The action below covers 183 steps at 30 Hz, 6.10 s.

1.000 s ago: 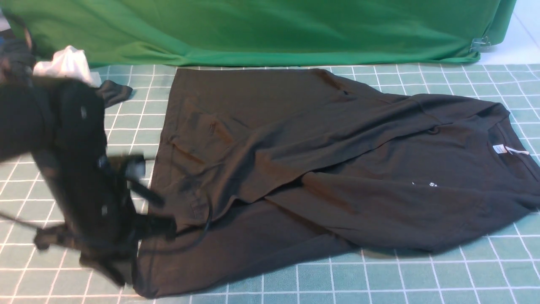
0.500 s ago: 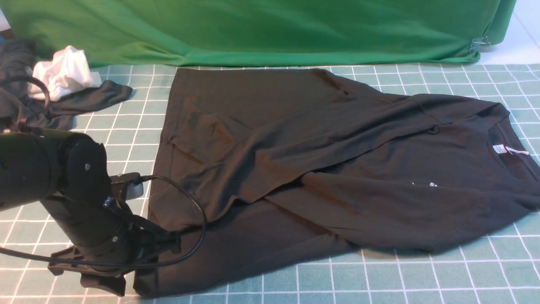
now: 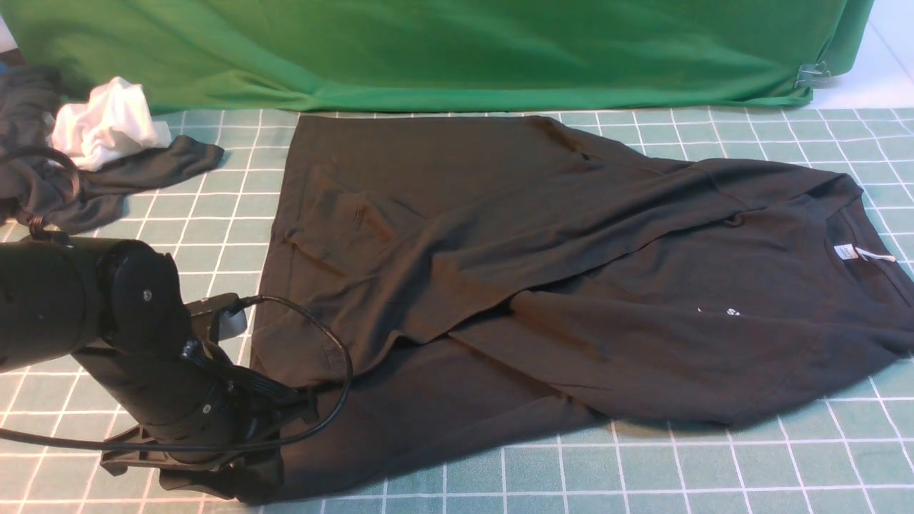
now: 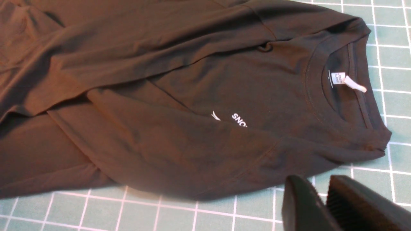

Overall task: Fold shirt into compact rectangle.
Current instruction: 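Grasp the near edge of the shirt at its hem and shoulder corners, then fold the black garment in half by bringing its near edge over to the far edge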

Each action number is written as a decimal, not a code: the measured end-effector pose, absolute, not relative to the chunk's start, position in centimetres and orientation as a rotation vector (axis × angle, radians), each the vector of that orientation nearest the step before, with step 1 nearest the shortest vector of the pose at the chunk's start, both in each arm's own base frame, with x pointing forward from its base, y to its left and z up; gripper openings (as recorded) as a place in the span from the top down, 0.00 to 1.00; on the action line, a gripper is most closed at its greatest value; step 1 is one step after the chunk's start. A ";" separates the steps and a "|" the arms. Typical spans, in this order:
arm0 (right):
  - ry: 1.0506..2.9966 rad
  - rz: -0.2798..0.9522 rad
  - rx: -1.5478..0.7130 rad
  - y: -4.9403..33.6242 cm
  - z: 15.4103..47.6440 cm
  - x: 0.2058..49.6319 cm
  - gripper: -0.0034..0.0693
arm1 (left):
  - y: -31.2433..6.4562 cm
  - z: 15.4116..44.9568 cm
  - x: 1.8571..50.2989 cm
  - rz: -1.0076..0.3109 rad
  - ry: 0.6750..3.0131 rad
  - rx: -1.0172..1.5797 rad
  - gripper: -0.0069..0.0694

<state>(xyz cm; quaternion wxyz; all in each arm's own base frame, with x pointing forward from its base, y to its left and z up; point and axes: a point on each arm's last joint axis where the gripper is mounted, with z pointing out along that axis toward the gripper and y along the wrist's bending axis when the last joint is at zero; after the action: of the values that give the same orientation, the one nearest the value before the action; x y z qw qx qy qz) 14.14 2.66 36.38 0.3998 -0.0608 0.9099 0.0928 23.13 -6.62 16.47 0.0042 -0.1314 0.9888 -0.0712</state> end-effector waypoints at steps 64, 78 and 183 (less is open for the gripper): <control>2.536 -0.075 -1.377 14.6 15.1 22.6 0.38 | -5.2 18.7 22.4 -0.022 3.087 -0.166 0.89; 2.406 -0.104 -1.433 15.1 15.0 23.4 0.39 | -5.2 18.7 22.4 -0.022 3.088 -0.162 0.89; 2.579 0.011 -0.519 11.9 17.0 45.6 0.81 | -4.4 18.3 46.8 -0.426 2.461 -0.612 0.89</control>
<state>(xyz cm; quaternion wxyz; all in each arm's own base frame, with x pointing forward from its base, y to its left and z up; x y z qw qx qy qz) 45.59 11.90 16.95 0.2528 -0.1910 0.9485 0.0040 46.84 -4.43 18.32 0.2813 -0.2285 0.9184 -0.1588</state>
